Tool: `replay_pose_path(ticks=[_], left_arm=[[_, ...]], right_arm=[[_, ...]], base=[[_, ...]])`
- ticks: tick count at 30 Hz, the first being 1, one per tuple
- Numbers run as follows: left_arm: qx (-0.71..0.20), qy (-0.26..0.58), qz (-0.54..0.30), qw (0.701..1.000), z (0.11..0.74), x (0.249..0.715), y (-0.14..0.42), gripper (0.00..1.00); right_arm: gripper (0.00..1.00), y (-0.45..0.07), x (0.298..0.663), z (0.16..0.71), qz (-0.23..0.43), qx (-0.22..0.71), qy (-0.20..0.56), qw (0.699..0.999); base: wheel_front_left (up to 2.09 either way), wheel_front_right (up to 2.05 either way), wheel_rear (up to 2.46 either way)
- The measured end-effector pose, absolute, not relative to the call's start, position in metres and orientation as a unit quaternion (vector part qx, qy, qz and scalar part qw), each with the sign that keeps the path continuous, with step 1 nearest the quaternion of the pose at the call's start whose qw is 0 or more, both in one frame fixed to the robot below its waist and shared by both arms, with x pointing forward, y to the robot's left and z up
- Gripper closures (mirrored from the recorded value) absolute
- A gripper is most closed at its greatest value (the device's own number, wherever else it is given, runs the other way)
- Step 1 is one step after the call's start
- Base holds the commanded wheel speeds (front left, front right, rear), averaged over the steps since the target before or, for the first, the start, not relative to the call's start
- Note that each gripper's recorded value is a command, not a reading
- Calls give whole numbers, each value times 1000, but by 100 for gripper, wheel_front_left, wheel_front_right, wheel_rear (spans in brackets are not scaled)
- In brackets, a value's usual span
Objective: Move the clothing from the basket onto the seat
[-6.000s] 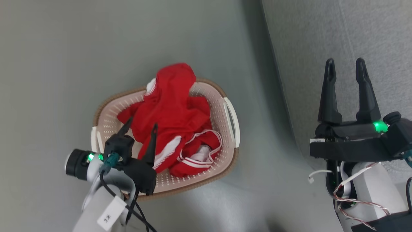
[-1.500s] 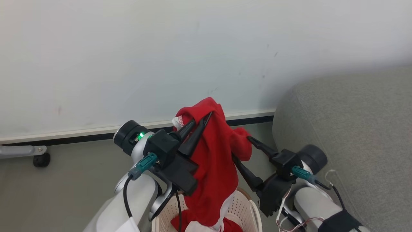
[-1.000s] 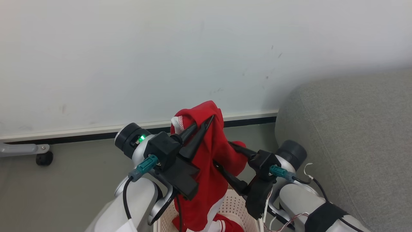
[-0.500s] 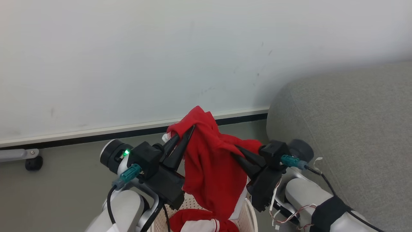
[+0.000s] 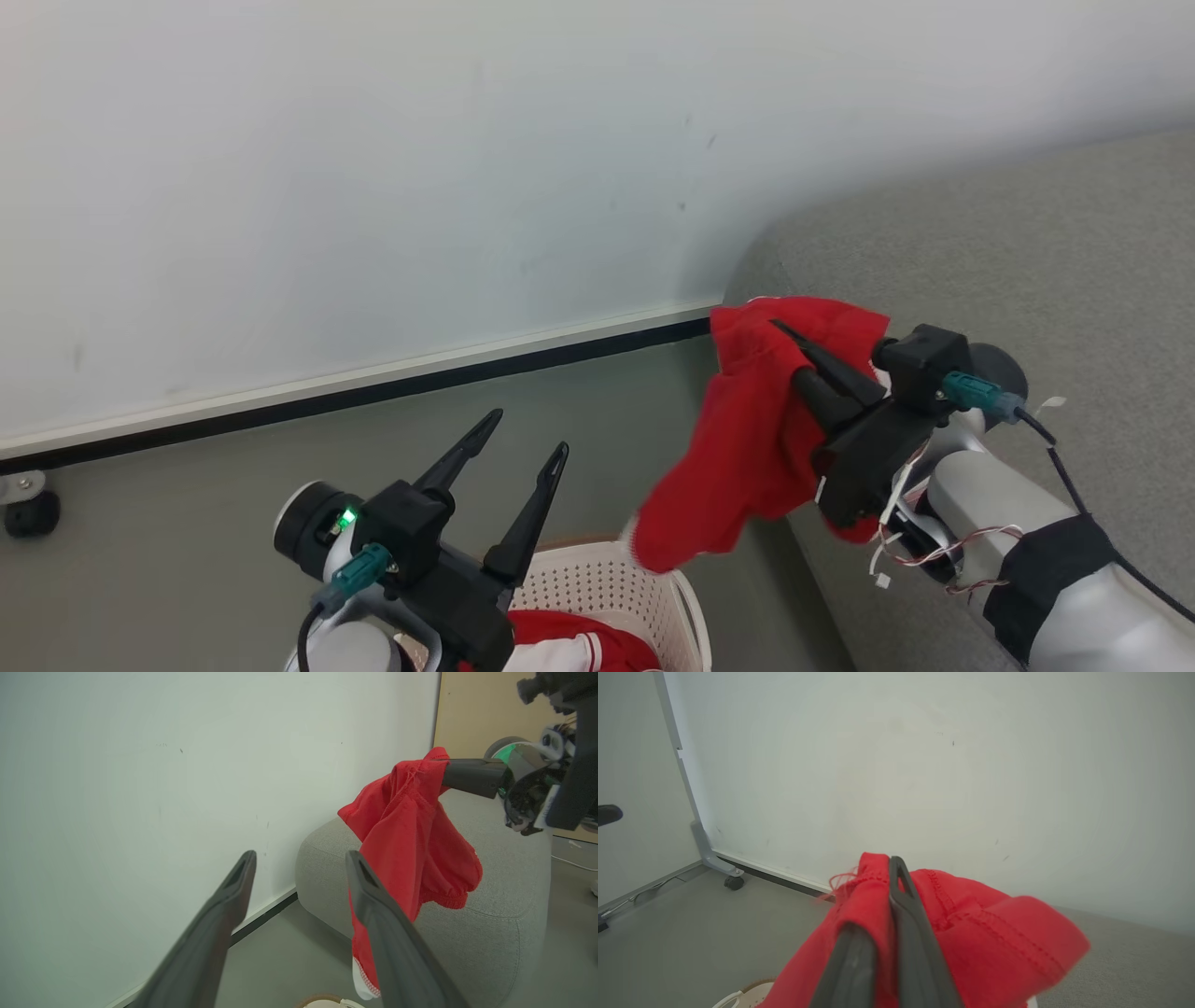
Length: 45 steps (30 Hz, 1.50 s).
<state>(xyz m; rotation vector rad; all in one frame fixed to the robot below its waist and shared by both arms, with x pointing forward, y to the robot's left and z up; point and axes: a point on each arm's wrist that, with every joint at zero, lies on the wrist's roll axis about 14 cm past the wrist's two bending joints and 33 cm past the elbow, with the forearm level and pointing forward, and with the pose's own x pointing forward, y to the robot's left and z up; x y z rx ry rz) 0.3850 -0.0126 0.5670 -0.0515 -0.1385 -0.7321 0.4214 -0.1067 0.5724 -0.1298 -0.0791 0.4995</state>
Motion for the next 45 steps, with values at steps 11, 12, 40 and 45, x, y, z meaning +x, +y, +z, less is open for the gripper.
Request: replay_pose_path(ticks=[11, 12, 40, 45], left_arm=[[-43, -30, -418, 907, 538, 355, -52, 0], [-45, -27, -425, 904, 536, 352, -57, 0], [-81, 12, -548, 832, 518, 323, -152, 0], [-82, 10, -540, 838, 517, 339, -150, 0]], right_arm=[[100, -187, 410, 590, 156, -77, -57, 983], [100, -194, 407, 590, 147, -79, -58, 984], [100, -311, 352, 580, -18, -71, -35, 997], [100, -319, 378, 608, -24, -81, -60, 995]], base=[[0, 0, 0], [0, 0, 0], [0, 0, 0], [0, 0, 0]])
